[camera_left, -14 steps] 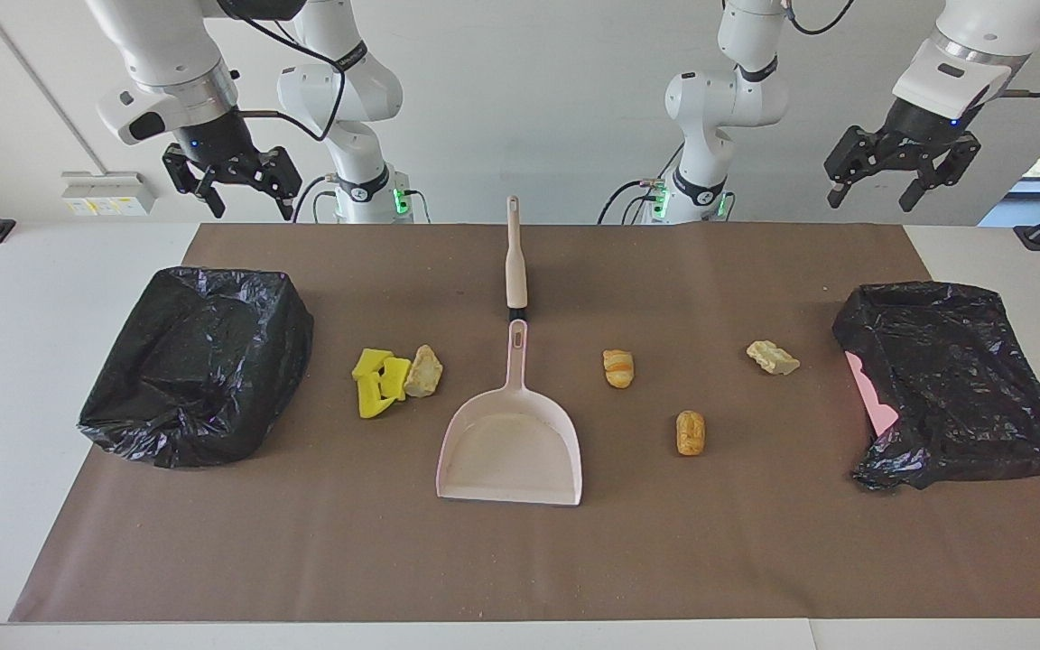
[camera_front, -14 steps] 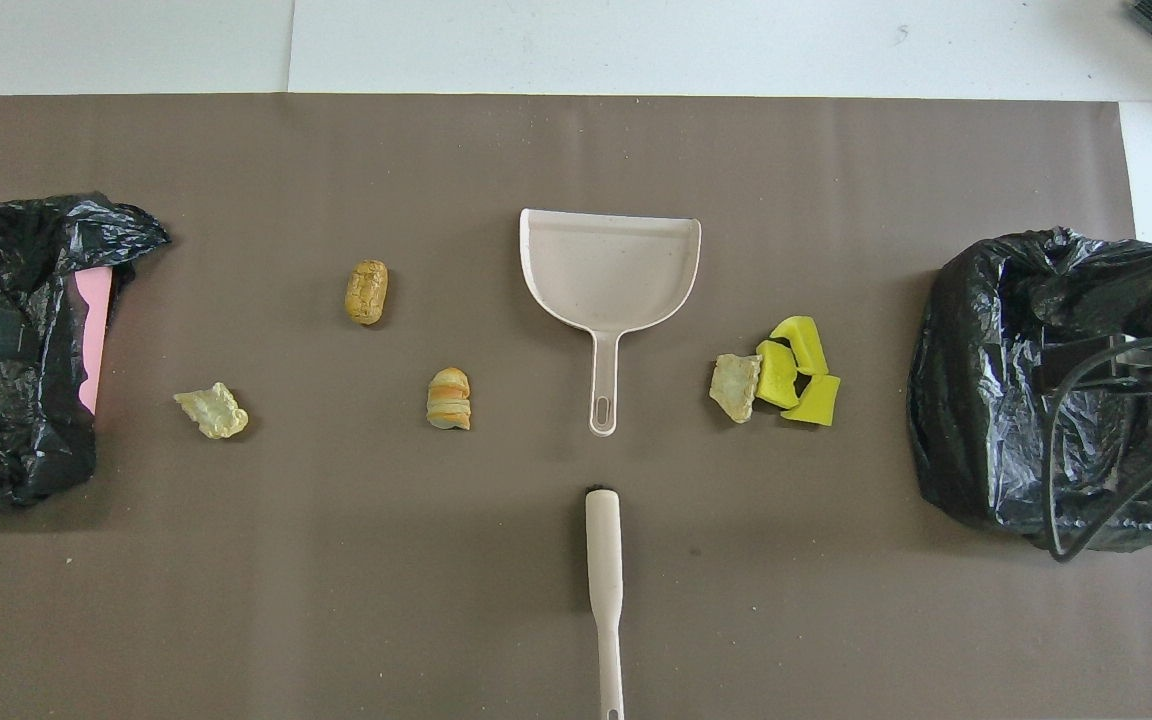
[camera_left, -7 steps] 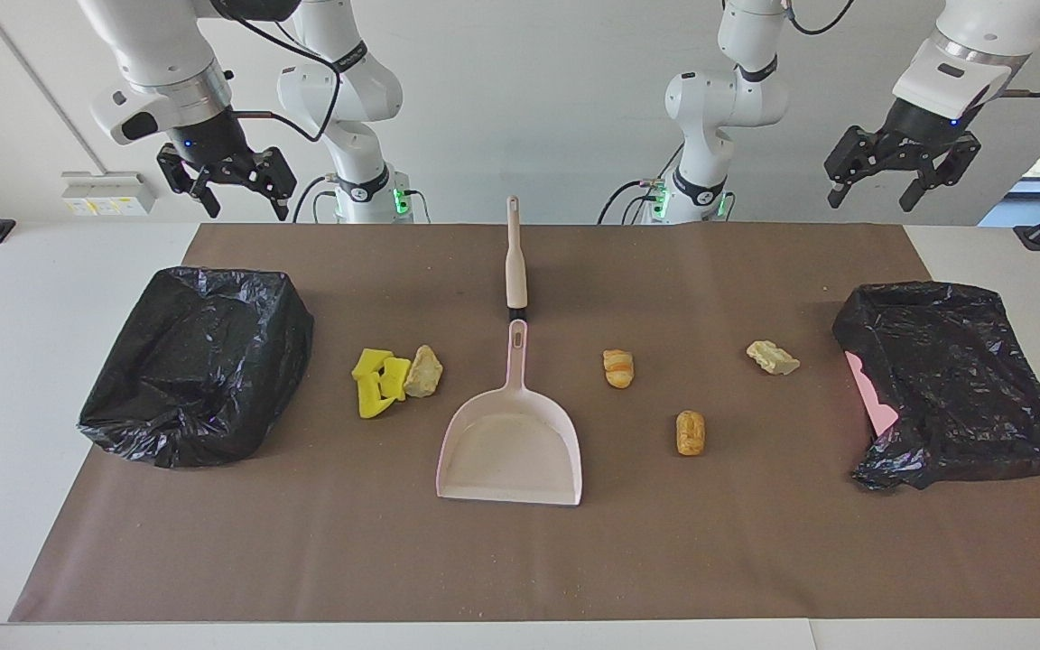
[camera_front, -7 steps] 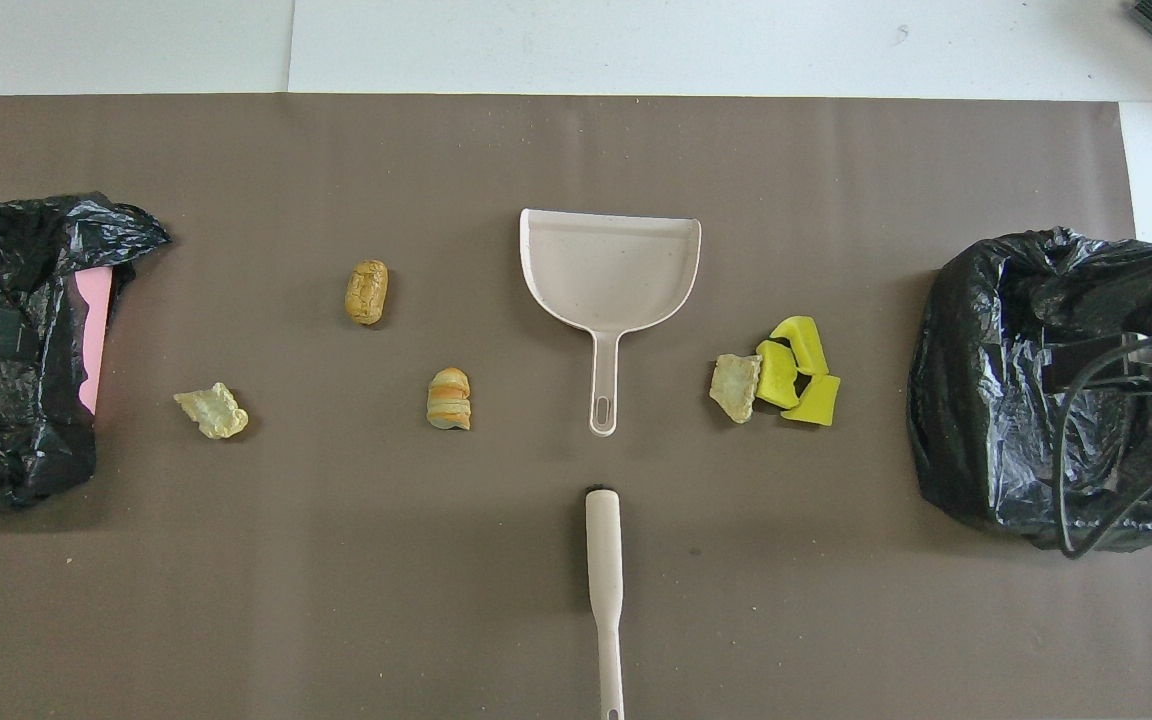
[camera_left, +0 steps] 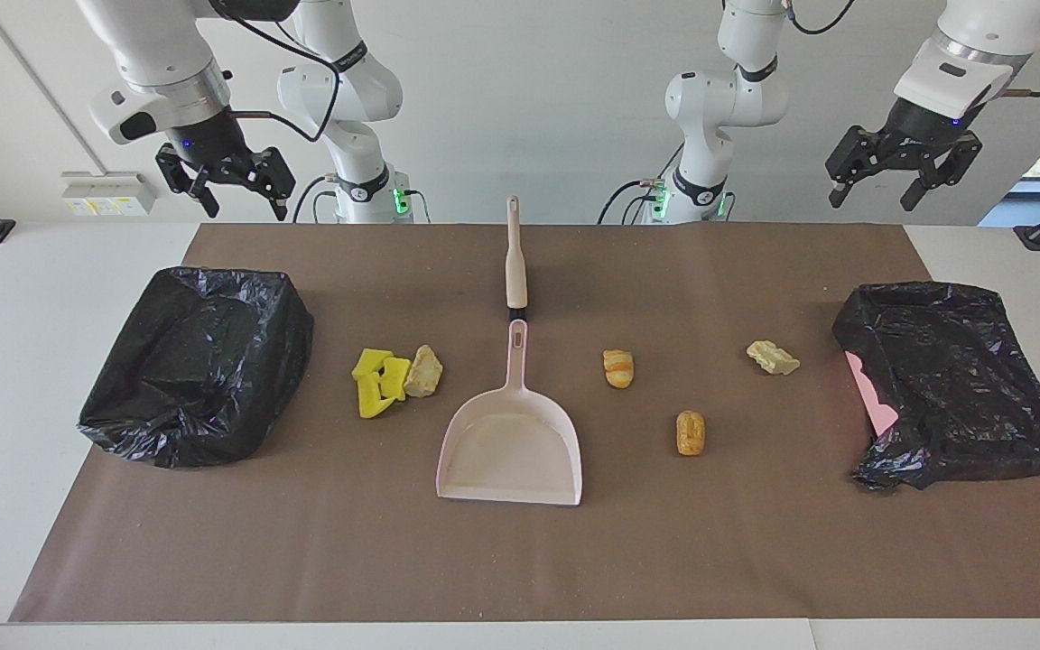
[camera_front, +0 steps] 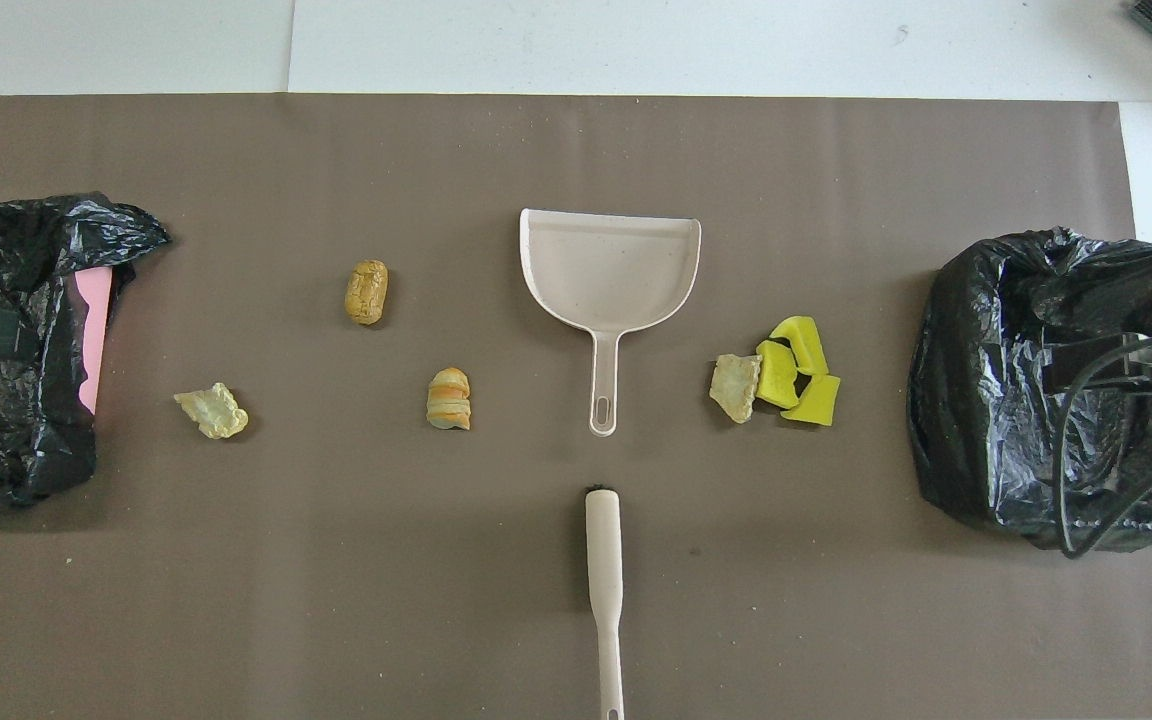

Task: Sweep and dump trash in bin

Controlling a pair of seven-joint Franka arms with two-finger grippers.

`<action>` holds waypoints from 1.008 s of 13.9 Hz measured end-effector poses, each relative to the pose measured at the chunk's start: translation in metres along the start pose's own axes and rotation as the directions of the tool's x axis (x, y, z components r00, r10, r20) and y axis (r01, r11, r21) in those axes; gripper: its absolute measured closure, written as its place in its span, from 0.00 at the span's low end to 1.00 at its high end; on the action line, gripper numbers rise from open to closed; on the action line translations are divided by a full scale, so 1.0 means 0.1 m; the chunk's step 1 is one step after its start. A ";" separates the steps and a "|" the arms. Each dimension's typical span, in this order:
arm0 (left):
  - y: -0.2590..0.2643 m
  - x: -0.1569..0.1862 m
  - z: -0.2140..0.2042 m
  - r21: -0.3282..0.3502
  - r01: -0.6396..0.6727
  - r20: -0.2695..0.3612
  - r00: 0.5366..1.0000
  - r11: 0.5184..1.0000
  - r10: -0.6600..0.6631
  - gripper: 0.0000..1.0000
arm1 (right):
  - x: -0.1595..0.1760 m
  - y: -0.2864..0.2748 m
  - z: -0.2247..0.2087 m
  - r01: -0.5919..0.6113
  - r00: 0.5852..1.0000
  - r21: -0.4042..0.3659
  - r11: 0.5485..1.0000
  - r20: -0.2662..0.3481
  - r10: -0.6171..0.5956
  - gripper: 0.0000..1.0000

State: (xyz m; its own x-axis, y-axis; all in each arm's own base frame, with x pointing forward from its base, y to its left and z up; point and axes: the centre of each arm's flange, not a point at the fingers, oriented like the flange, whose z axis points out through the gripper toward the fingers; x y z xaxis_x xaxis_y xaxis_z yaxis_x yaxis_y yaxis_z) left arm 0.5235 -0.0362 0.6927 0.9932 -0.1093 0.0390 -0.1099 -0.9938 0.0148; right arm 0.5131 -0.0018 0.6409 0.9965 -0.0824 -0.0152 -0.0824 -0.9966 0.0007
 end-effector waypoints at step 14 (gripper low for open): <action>0.22 -0.01 0.01 -0.003 -0.040 0.004 0.999 0.999 0.040 0.00 | -0.02 0.00 0.03 0.000 1.000 -0.001 1.000 0.008 0.000 0.00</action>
State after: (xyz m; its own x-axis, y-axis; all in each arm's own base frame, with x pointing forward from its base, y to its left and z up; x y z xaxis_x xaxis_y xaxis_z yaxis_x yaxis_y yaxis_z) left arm 0.5201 -0.0576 0.6916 0.9882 -0.1489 0.0356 -0.1496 -0.9886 0.0164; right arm 0.5115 -0.0018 0.6375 0.9963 -0.0827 -0.0229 -0.0827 -0.9966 0.0014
